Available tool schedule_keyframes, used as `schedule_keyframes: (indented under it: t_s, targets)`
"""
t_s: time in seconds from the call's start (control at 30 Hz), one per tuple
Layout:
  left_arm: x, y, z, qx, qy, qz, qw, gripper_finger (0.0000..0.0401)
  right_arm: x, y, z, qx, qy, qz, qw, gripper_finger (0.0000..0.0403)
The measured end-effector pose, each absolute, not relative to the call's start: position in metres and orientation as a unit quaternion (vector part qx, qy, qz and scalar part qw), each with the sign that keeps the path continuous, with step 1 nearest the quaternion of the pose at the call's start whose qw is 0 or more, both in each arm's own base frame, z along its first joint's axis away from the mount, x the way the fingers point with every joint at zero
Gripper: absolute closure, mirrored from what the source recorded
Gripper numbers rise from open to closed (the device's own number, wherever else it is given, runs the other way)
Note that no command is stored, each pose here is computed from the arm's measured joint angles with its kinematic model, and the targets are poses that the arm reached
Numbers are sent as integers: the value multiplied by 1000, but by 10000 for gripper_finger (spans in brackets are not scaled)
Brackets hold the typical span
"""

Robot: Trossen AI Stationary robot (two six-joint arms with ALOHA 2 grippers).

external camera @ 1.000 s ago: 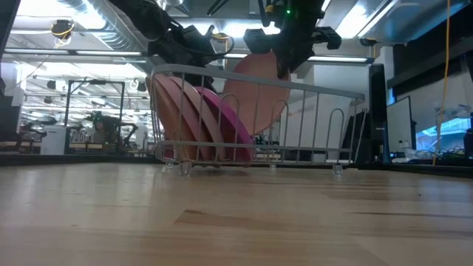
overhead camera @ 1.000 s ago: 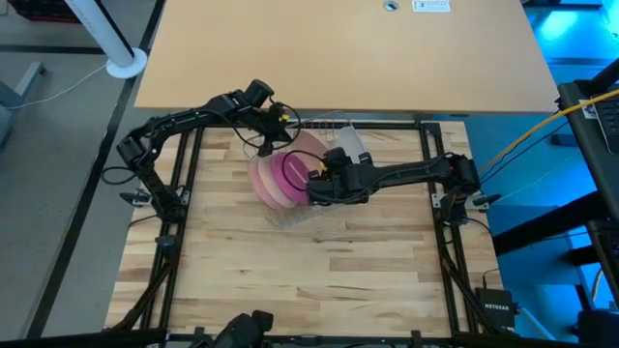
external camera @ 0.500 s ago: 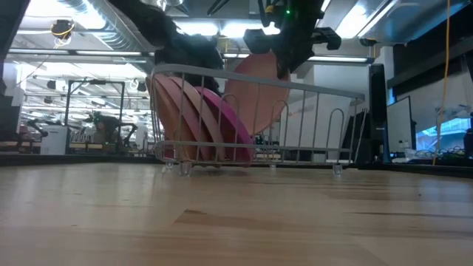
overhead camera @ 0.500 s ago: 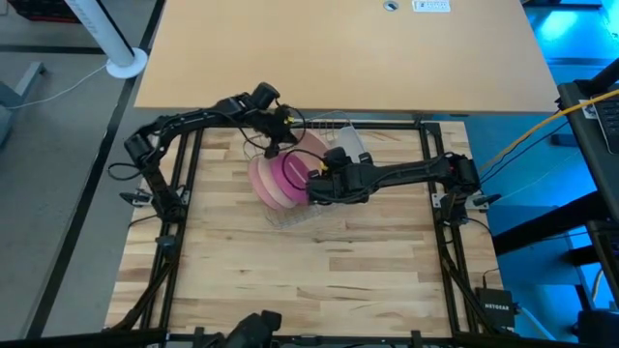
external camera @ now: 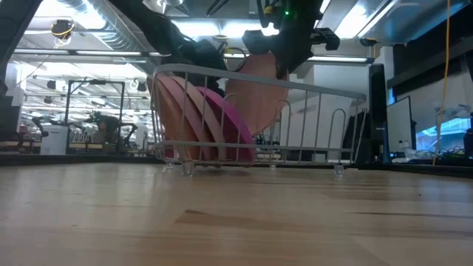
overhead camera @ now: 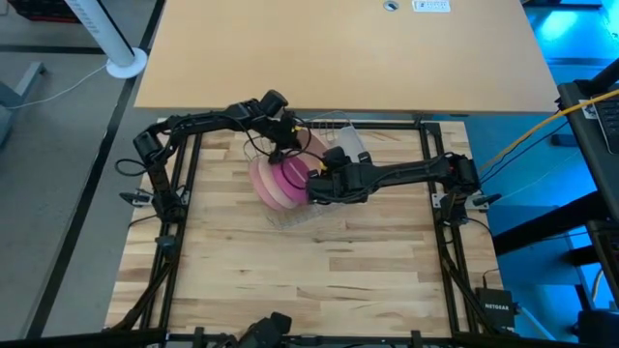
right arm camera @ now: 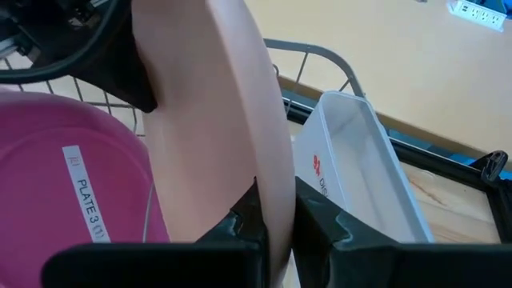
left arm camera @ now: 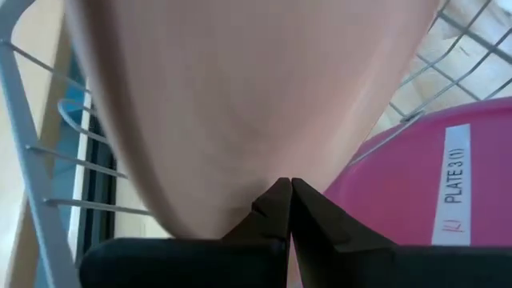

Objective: Sort dishes
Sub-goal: Put the light brown plate into the dish rack

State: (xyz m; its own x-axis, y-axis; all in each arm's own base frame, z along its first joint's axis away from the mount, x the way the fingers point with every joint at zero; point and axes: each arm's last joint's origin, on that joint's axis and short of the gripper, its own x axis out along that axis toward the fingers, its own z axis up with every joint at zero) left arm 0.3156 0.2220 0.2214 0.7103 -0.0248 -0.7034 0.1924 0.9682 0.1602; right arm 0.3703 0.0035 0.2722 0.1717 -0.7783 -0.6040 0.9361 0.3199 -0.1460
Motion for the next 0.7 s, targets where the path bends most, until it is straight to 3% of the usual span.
schedule_keyframes:
  t_s: [0.7]
  targets:
    - [323,214,222,134,380,-48,914,400,374,5,272,162,304,-552,759,365]
